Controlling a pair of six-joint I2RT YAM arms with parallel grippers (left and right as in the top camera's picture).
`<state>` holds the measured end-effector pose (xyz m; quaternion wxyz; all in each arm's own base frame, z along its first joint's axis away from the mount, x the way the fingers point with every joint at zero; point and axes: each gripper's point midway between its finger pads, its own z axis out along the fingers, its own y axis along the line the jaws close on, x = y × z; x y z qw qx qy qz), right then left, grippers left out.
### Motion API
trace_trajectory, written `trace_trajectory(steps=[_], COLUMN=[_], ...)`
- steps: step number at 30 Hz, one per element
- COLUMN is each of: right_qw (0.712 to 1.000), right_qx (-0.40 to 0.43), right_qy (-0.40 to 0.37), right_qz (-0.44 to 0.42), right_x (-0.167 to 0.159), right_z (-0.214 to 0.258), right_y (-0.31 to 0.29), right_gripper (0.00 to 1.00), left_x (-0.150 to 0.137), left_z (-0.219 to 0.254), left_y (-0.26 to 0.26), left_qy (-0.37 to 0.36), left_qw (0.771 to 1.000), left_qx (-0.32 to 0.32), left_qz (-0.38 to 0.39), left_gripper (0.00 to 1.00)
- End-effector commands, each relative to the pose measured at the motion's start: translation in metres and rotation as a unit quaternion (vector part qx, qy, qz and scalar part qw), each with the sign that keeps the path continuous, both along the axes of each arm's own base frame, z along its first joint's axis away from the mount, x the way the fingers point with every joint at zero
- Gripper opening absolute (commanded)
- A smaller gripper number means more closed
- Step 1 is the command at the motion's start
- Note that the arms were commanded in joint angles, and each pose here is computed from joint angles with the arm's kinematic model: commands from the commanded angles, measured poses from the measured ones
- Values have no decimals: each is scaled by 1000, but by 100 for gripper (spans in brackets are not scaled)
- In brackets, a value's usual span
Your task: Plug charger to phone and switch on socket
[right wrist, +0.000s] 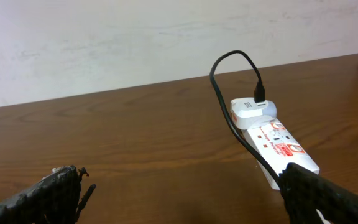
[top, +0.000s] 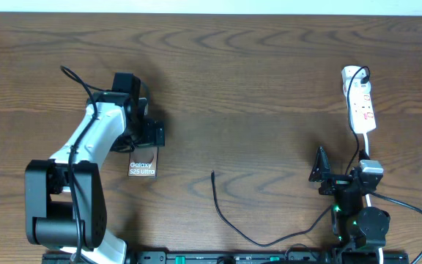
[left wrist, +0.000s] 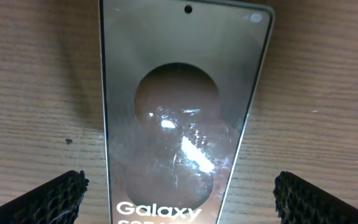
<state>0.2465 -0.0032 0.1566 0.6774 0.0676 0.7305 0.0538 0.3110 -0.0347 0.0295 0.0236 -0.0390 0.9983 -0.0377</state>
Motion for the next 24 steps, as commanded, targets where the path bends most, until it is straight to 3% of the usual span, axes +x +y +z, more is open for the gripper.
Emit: trace_trajectory(steps=[1, 24], right_qw=[1000, 1000], right_qx=[-6, -6], right_qy=[0, 0], right_qz=[3, 3], right_x=[0, 0], right_z=[0, 0], right_y=[2, 2], right_gripper=[99, 99], left_x=[-4, -3], left_z=[-6, -18], left_y=[2, 8], left_qy=[9, -5], left_qw=[1000, 1000], left_qx=[3, 21], left_qz=[7, -15], left_gripper=[98, 98])
